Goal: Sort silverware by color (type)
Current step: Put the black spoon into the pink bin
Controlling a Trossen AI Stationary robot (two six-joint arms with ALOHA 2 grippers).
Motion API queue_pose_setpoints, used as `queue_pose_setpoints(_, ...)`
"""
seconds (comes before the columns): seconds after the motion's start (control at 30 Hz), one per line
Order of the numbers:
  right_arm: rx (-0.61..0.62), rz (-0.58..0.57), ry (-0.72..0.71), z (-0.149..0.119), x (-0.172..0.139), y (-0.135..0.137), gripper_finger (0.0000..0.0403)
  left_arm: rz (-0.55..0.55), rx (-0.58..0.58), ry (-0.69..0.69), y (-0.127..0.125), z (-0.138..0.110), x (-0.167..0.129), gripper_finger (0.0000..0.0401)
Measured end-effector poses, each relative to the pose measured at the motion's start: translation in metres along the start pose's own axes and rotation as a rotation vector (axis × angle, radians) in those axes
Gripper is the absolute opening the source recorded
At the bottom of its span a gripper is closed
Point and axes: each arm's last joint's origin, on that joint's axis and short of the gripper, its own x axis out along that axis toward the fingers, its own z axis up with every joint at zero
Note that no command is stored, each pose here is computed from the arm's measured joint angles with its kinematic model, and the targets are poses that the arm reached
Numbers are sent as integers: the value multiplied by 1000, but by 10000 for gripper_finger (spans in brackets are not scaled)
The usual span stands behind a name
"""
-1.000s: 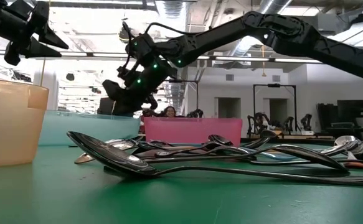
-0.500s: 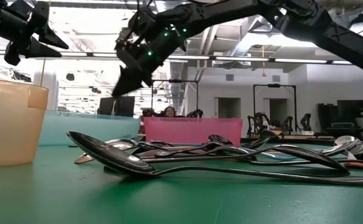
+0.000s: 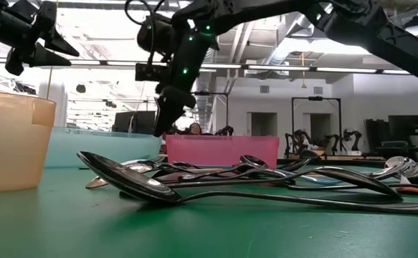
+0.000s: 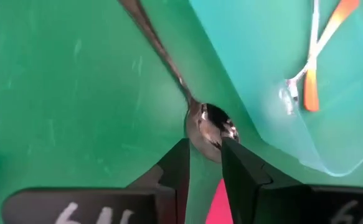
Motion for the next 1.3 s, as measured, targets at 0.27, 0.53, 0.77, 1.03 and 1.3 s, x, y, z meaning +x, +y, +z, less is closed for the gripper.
queue_pose_setpoints(0.27, -125, 7, 20, 2, 2, 9, 157, 0, 0, 0, 0, 0, 0, 158)
queue_pose_setpoints(0.53, -160, -31, -6, 6, 5, 7, 175, 1, 0, 0, 0, 0, 0, 158)
queue_pose_setpoints(0.77, -181, -62, 56, 0, 40, 13, 175, -2, 0, 1, 0, 0, 0, 158)
queue_pose_setpoints(1.03, -178, -101, 127, -8, 49, 10, 176, -2, 0, 2, 0, 0, 0, 158)
queue_pose_setpoints(1.3, -146, -81, 127, -9, 55, 12, 174, -2, -1, 2, 0, 0, 0, 158)
